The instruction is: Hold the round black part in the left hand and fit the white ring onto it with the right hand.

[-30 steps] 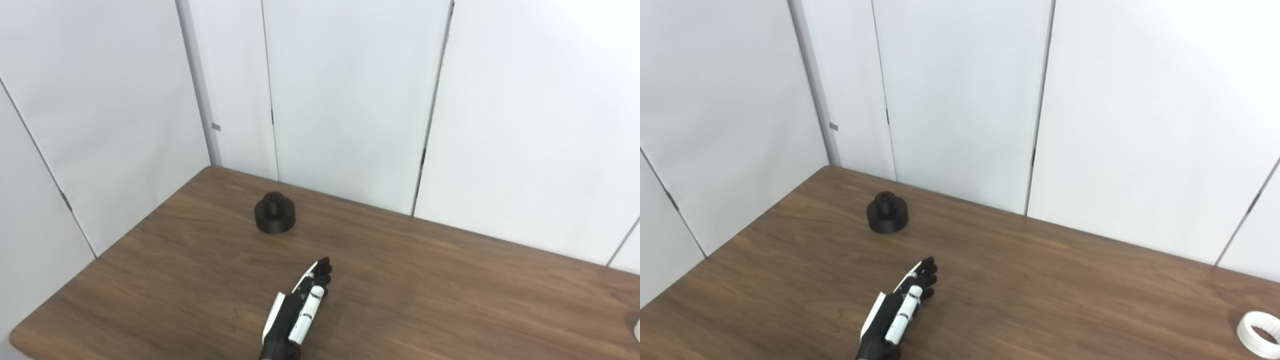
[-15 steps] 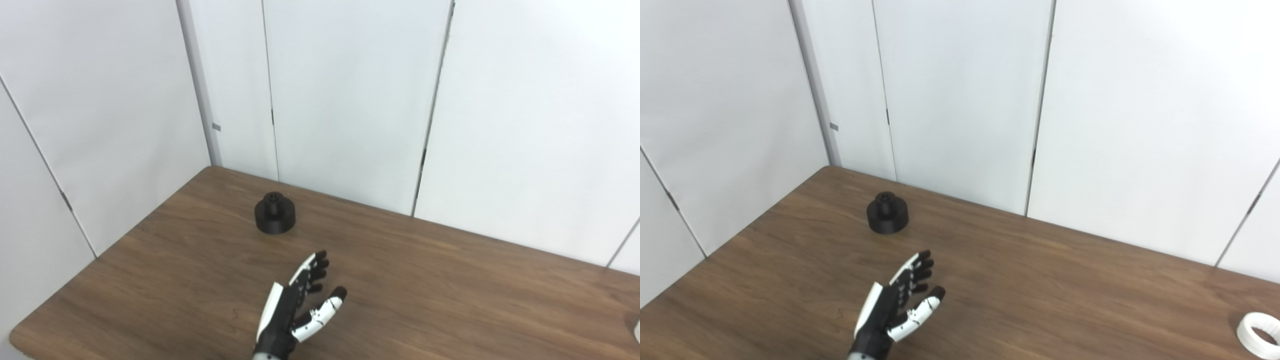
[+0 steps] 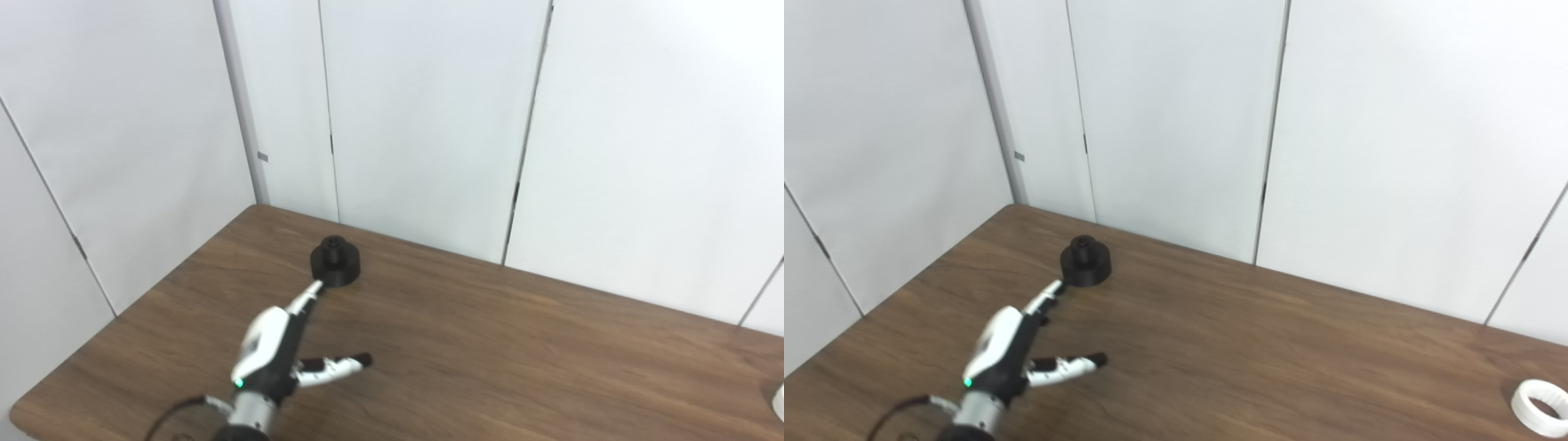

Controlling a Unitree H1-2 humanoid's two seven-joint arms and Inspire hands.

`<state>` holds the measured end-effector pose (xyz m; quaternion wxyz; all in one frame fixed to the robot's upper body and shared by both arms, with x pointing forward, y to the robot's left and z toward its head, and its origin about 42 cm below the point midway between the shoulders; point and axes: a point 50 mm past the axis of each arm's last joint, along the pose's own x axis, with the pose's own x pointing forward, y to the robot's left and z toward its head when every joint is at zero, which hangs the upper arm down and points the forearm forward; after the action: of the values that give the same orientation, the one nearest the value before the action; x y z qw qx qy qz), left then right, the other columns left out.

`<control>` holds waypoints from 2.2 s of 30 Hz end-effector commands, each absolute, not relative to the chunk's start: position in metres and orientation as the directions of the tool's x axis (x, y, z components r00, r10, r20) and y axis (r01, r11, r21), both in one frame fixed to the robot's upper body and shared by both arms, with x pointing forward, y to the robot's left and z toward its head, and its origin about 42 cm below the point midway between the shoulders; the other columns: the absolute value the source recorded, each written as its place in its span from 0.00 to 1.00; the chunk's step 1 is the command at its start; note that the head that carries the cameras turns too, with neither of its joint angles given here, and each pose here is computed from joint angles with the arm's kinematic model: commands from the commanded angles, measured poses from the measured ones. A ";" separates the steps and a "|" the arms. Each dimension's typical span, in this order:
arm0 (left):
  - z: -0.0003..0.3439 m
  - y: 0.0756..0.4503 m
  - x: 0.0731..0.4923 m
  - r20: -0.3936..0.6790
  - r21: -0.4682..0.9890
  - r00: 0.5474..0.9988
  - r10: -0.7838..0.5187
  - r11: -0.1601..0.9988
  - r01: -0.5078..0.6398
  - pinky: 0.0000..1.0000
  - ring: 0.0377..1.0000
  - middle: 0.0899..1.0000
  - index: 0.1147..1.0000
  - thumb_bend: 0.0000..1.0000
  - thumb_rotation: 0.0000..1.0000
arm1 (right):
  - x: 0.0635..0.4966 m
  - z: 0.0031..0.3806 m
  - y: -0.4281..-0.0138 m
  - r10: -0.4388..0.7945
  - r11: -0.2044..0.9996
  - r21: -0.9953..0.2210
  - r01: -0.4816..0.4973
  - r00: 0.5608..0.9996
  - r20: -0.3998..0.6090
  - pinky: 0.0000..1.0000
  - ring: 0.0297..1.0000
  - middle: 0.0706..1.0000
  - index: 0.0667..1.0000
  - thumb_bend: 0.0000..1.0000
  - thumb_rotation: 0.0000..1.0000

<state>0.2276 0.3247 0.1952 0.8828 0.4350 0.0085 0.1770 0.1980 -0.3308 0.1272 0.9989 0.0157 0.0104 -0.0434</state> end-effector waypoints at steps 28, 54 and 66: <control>0.190 0.418 0.378 0.096 0.914 0.884 0.457 0.310 -0.260 0.99 0.98 0.94 0.83 1.00 0.46 | 0.199 0.144 -0.324 -0.077 0.997 -0.010 0.078 0.996 0.035 0.85 0.92 0.92 0.88 0.65 1.00; 0.188 0.429 0.447 -0.027 0.888 0.887 0.462 0.418 -0.190 0.98 0.98 0.95 0.84 1.00 0.42 | 0.193 0.148 -0.321 -0.084 0.996 -0.041 0.085 0.996 0.027 0.83 0.90 0.90 0.86 0.74 0.98; 0.192 0.413 0.461 -0.041 0.878 0.905 0.424 0.447 -0.170 0.95 0.97 0.95 0.83 1.00 0.42 | 0.192 0.149 -0.321 -0.086 0.995 -0.042 0.087 0.996 0.026 0.86 0.91 0.91 0.87 0.78 0.97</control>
<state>0.4422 0.4120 0.1556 0.8384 0.4927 0.1739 0.1551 0.1899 -0.3216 0.1345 0.9987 -0.0141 0.0185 -0.0447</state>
